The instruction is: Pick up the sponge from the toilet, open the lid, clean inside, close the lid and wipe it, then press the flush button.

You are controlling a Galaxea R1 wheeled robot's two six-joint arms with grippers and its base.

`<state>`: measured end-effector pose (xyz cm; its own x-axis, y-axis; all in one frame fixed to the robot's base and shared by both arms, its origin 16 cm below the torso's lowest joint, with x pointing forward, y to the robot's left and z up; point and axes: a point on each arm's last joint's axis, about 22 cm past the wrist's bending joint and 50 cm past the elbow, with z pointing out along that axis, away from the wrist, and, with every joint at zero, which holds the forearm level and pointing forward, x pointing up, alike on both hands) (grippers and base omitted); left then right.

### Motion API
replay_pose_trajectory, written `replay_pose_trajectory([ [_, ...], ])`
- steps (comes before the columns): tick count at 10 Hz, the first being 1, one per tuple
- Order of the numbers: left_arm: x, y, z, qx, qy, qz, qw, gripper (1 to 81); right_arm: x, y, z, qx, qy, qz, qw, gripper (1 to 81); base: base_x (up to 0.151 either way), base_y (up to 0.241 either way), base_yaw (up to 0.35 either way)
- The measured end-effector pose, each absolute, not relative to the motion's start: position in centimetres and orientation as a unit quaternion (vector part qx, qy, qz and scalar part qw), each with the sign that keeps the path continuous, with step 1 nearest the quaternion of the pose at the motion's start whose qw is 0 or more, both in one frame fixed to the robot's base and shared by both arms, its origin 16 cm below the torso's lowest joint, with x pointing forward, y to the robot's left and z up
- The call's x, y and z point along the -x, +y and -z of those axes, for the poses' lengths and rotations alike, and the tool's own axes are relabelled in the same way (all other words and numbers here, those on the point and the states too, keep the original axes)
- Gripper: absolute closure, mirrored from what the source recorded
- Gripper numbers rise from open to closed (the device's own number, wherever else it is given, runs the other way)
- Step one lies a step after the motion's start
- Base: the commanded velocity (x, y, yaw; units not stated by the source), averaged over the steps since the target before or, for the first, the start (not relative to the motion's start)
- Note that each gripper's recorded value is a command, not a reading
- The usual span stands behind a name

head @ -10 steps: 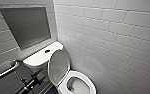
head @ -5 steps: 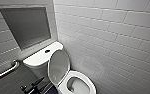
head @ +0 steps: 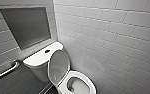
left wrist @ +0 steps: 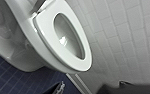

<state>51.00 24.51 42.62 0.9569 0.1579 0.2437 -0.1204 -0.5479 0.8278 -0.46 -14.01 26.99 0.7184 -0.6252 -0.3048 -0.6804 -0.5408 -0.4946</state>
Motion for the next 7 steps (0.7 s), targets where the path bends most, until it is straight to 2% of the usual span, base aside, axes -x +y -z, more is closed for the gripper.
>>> replay_pose_trajectory([
  [2, -46.4, 28.6, -36.3, -0.930, -0.040, -0.123, 0.344, 1.0, -0.4, -14.1, -27.0, 0.881, 0.357, -0.036, 0.309, 81.1, 0.000, 0.000, 0.000],
  [6, -35.6, 31.7, -29.3, -0.976, -0.083, -0.062, 0.192, 1.0, -0.8, -13.7, -26.9, 0.881, 0.354, -0.036, 0.312, 81.1, 0.000, 0.000, 0.000],
  [7, -33.2, 29.9, -28.3, -0.976, -0.090, -0.051, 0.191, 1.0, -0.8, -13.6, -26.9, 0.881, 0.354, -0.036, 0.311, 81.1, 0.000, 0.000, 0.000],
])
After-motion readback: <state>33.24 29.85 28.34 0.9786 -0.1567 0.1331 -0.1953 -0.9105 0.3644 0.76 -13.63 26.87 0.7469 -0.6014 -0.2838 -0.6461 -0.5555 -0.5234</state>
